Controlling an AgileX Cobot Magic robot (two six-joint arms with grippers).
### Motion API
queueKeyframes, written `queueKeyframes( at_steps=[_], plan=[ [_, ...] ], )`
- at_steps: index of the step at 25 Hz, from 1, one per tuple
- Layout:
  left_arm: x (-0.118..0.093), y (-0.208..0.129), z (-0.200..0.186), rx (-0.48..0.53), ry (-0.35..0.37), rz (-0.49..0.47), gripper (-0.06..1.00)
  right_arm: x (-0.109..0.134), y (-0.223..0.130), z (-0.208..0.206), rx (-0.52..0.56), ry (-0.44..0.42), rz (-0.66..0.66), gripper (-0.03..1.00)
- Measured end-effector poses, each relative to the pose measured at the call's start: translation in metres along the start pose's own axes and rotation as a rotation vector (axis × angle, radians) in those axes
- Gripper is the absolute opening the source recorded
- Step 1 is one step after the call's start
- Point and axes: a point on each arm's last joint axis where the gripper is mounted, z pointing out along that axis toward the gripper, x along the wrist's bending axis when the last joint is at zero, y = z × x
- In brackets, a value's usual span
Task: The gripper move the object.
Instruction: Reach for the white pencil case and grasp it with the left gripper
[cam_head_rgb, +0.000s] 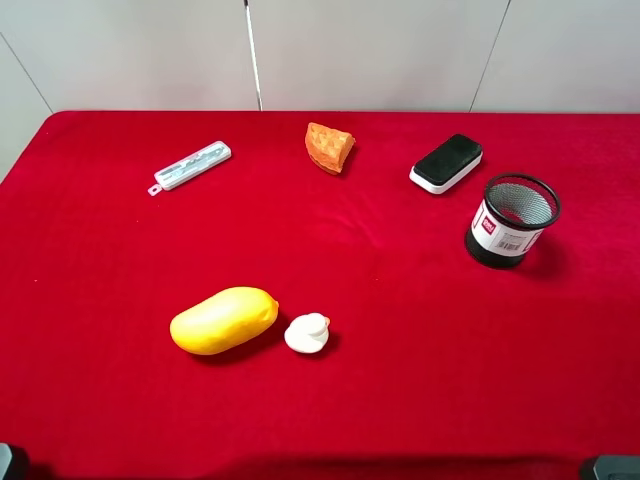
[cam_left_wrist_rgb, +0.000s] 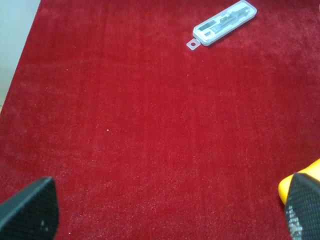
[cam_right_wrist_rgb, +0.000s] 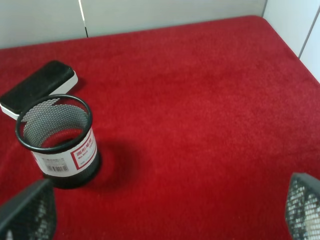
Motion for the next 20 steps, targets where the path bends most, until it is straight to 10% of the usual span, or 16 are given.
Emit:
queueKeyframes(
  at_steps=[20],
  plan=[
    [0.0,0.0,0.0,0.0,0.0,0.0,0.89,0.0,0.0,0.0,0.0,0.0,0.0,0.69]
  ],
)
